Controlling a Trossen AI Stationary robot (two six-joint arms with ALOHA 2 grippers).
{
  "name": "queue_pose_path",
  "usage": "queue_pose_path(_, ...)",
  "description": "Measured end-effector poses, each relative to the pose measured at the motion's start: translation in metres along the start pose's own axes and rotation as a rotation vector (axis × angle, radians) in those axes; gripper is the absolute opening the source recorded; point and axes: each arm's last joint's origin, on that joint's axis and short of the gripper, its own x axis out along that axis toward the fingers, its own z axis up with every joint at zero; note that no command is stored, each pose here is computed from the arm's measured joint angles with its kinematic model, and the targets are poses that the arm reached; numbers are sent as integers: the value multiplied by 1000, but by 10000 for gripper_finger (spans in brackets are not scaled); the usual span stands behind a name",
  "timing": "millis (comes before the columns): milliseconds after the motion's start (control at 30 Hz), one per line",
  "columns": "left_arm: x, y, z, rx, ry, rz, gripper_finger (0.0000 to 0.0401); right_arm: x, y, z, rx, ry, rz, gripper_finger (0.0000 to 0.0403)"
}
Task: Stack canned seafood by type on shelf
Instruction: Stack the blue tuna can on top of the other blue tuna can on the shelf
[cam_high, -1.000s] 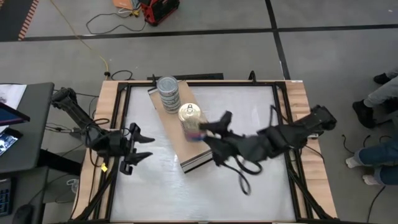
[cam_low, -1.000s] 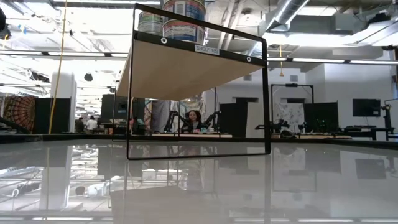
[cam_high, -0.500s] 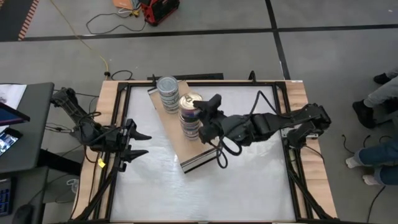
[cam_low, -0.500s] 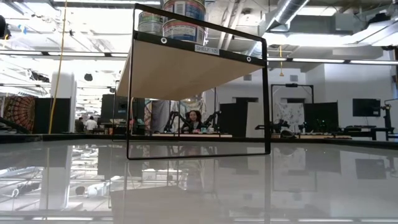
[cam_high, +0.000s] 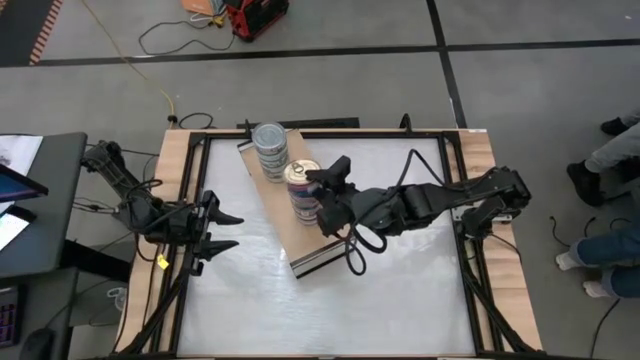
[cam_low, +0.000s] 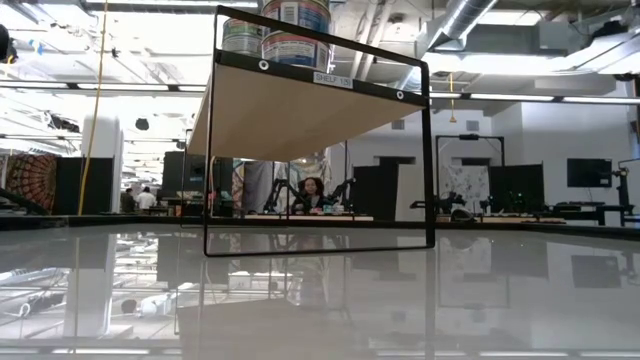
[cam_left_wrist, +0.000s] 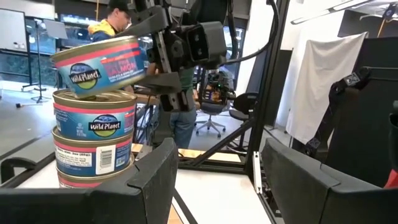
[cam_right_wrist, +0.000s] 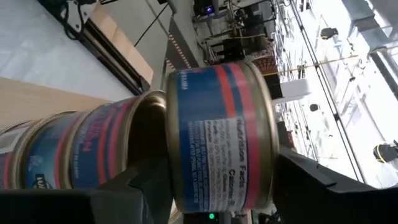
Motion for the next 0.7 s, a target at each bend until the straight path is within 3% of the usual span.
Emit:
queue_pose_path(433,0,0,0,-8,0,0,224,0,-1,-1,35,25,-15,321)
queue_pose_path(700,0,0,0,-9,2,-7,224,-2,-4,-4,-13,59,-35,322)
